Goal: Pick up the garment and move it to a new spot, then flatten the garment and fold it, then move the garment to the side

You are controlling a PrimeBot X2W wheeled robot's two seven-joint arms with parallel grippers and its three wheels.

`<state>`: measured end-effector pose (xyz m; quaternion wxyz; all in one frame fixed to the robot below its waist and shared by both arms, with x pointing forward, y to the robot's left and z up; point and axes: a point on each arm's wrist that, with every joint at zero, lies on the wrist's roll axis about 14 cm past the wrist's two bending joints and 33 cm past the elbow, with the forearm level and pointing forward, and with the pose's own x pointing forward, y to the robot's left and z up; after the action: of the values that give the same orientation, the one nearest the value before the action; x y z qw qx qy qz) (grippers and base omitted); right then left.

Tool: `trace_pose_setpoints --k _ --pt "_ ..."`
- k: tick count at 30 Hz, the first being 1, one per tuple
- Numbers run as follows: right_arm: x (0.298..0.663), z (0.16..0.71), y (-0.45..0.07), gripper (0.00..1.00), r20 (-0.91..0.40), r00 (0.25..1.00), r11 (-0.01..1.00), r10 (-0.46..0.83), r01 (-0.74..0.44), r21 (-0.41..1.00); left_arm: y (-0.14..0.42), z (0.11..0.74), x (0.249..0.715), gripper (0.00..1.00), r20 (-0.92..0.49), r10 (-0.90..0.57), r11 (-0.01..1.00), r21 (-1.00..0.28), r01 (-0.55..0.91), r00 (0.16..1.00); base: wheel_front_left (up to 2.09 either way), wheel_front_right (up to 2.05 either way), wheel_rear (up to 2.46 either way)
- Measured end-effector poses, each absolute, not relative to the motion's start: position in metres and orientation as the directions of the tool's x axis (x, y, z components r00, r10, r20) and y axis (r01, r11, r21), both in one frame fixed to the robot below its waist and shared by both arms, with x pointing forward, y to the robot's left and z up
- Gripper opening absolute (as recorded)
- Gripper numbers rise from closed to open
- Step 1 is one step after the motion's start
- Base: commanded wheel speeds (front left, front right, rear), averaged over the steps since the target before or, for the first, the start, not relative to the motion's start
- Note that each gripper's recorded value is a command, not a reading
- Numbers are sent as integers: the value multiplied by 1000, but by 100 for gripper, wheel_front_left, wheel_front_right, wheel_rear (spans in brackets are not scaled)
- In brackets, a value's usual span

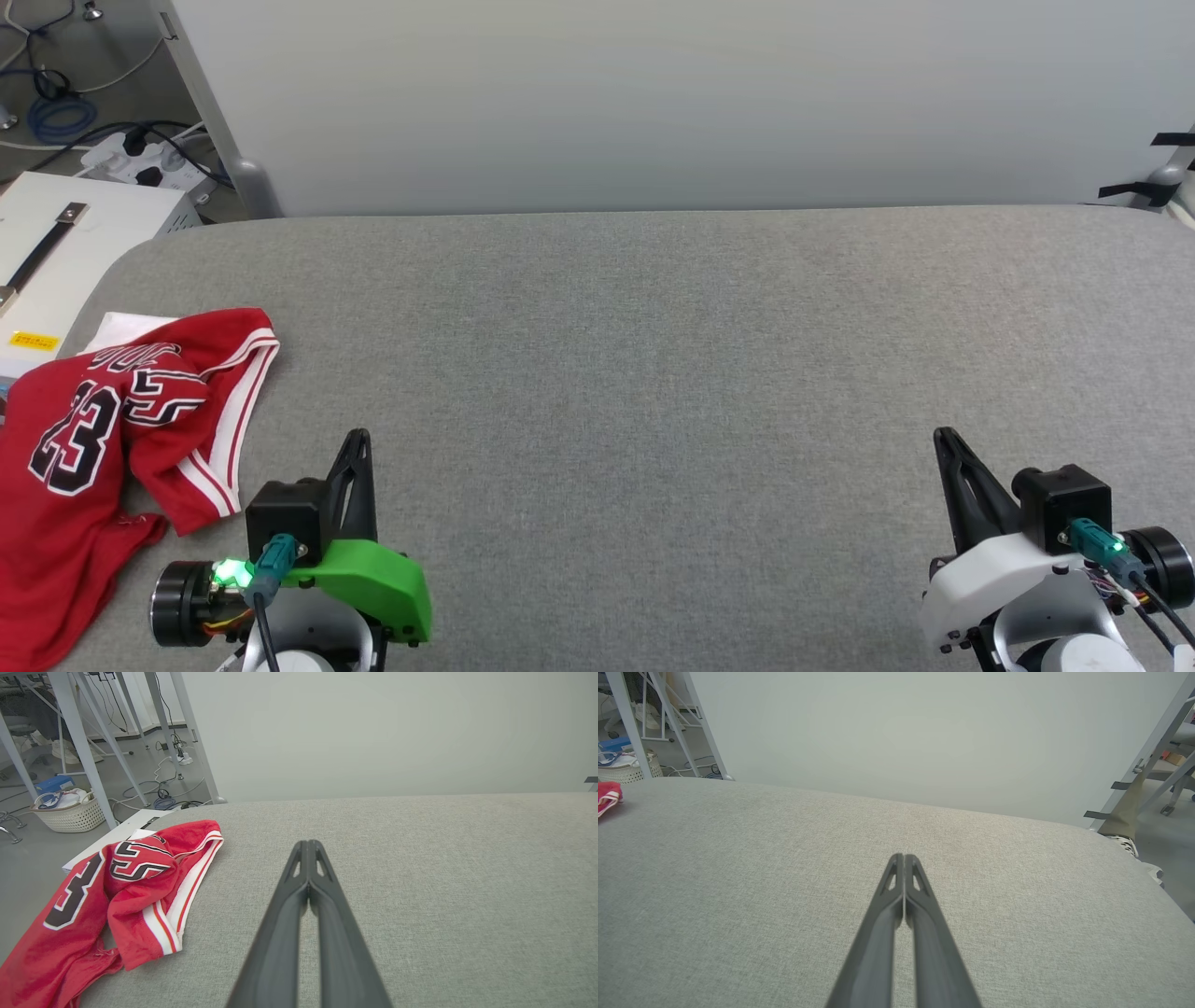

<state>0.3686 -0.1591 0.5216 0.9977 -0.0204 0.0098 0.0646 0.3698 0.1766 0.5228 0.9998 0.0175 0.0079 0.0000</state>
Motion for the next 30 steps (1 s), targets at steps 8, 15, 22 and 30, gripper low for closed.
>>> trace_pose_setpoints --k 8,15,22,30 --pt "369 522 -159 0 -22 991 991 128 -129 -39 177 523 370 0 -16 0 999 35 0 1000 0 0 0" --pt "369 522 -159 0 -22 991 991 128 -129 -39 177 523 370 0 -16 0 999 35 0 1000 0 0 0" --pt "369 521 -159 100 -23 992 991 128 -129 -38 176 523 370 100 -16 0 999 32 0 1000 0 0 0" --pt "369 522 -160 100 -19 992 991 125 -126 -35 176 522 370 100 -15 3 1000 30 -3 1000 0 0 0"
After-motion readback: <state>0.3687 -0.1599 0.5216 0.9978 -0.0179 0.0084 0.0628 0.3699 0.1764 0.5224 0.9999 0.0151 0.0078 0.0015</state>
